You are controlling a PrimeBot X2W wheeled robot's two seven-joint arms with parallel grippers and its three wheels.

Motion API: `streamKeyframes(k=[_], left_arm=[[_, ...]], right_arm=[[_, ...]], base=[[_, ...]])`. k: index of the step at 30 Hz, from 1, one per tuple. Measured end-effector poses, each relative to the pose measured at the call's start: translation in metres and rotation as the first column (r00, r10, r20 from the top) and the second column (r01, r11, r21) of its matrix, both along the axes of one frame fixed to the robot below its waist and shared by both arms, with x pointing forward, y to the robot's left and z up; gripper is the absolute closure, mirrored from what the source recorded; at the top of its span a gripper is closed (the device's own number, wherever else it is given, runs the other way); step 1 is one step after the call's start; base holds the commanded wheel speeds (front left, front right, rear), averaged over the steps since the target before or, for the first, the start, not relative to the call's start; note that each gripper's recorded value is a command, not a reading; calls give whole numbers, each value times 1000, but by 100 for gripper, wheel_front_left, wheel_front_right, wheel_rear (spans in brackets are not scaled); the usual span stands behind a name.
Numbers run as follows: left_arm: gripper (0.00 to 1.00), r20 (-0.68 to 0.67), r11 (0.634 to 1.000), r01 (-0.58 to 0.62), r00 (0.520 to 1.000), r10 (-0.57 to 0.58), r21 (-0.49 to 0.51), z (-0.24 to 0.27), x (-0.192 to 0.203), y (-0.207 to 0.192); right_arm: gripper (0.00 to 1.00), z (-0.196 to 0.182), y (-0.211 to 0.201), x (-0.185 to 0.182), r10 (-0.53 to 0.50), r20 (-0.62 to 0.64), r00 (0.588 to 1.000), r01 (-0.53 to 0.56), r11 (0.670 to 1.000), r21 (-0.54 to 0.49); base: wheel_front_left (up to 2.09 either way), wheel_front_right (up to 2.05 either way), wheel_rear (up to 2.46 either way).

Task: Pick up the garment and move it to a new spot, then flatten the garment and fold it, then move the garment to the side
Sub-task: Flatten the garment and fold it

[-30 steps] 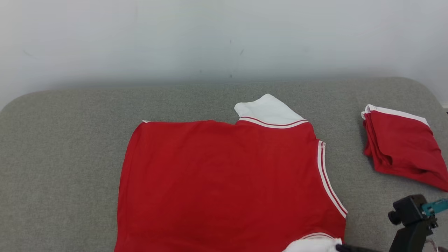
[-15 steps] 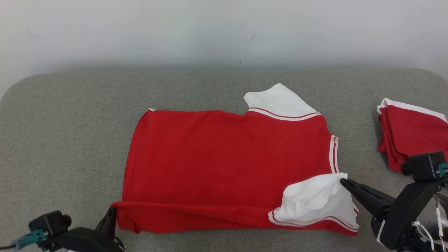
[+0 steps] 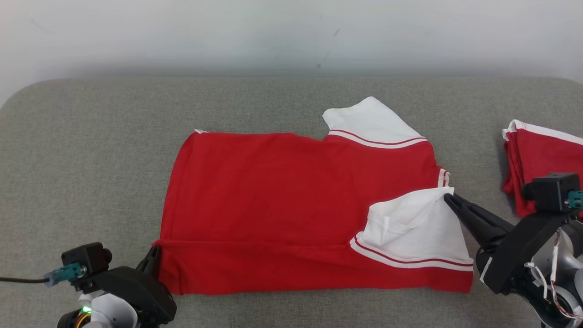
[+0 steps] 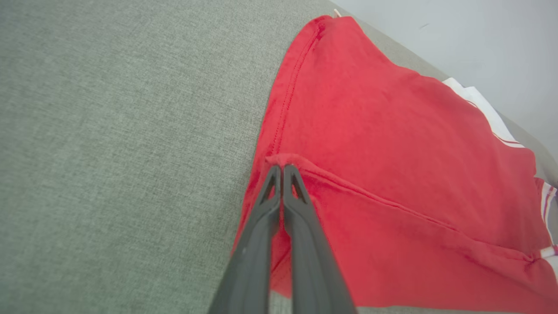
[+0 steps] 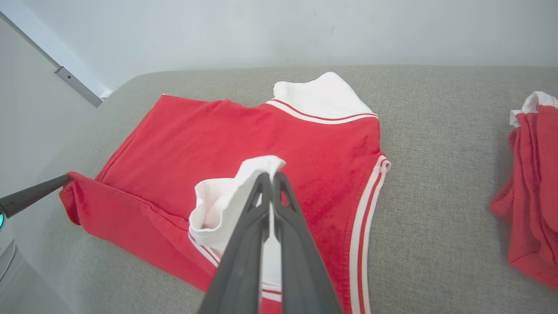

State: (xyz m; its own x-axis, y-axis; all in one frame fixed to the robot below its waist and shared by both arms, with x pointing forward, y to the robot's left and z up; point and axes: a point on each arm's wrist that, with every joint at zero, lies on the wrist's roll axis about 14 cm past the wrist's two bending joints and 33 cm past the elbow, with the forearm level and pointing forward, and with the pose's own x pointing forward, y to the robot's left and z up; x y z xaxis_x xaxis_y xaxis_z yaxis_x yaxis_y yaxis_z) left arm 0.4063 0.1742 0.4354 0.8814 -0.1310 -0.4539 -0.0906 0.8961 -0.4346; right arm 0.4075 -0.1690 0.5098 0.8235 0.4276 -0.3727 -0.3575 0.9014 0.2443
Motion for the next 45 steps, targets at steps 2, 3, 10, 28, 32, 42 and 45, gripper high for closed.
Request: streamKeyframes(k=[2, 3, 10, 28, 32, 42, 45], left_arm=[[100, -6, 1000, 5, 1000, -5, 4, -3, 1, 0], [100, -7, 1000, 5, 1000, -5, 8, -4, 2, 0], [100, -21, 999, 20, 1000, -19, 36, -12, 4, 1], [0, 30, 992, 37, 999, -40, 117, -13, 10, 6], [0, 70, 988, 11, 997, -22, 154, -7, 9, 16], [0, 118, 965, 87, 986, -118, 246, 4, -25, 13], [0, 121, 956, 113, 981, -151, 272, 5, -32, 5]], right_arm=[[100, -4, -2, 3, -5, -1, 1000, 5, 1000, -9], [100, -5, -5, 5, -13, 7, 1000, 13, 1000, -17], [100, -4, -7, 22, -23, 47, 999, 25, 999, -40], [0, -10, 1, 67, 2, 148, 989, 23, 987, -162], [0, -1, -4, 72, -21, 200, 980, 55, 985, -164], [0, -18, -29, 33, -101, 43, 994, 106, 981, -160], [0, -13, -34, 20, -122, 45, 991, 128, 978, -164]], base=[[0, 0, 0], [0, 0, 0], [0, 0, 0], [0, 0, 0], [0, 0, 0], [0, 0, 0], [0, 0, 0]])
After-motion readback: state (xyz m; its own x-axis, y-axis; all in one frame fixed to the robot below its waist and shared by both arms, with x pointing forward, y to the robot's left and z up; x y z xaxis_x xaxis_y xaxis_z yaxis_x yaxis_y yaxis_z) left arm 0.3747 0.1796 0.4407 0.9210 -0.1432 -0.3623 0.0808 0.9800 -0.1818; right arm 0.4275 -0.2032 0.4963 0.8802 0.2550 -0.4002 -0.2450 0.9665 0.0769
